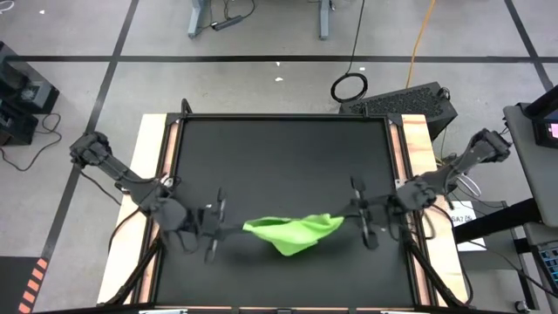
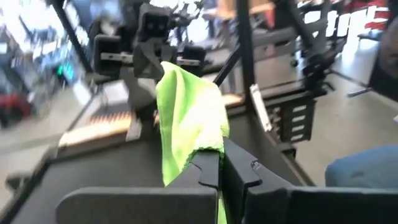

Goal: Roll towel into tight, uniform cylinder
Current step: Fold the green towel

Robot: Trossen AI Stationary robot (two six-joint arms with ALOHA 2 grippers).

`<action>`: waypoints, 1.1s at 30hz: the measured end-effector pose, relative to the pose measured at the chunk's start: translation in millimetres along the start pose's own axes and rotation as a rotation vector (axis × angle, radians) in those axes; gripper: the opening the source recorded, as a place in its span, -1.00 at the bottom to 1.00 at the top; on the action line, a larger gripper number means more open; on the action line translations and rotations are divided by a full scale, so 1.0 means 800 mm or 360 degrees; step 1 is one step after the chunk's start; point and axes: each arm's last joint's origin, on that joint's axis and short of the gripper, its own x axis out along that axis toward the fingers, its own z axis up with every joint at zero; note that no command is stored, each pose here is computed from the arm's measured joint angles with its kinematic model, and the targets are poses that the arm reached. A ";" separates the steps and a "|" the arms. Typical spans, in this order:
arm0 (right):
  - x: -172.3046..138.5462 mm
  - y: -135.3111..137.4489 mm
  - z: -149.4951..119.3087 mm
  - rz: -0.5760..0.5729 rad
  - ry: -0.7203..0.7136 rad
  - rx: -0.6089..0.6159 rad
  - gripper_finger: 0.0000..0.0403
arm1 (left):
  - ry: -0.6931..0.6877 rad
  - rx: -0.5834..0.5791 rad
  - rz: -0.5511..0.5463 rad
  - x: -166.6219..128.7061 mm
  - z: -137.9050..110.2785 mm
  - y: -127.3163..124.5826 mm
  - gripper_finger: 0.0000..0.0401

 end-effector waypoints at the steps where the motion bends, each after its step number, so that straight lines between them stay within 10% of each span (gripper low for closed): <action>1: -0.001 0.002 0.010 0.0040 -0.0031 -0.0024 -1.00 | -0.0034 0.0030 -0.0013 -0.002 0.003 -0.003 -1.00; 21: -0.017 0.012 0.105 0.0068 -0.0089 -0.0207 -1.00 | -0.0434 0.0429 0.0013 -0.027 0.038 -0.041 -0.98; 28: 0.000 0.009 0.090 -0.0660 0.0369 -0.0279 -1.00 | 0.0056 0.0377 0.1012 -0.012 0.019 -0.027 -0.96; 33: 0.006 0.013 0.091 -0.0444 0.0280 -0.0205 -1.00 | -0.0161 0.0447 0.0551 -0.004 0.021 -0.035 -0.96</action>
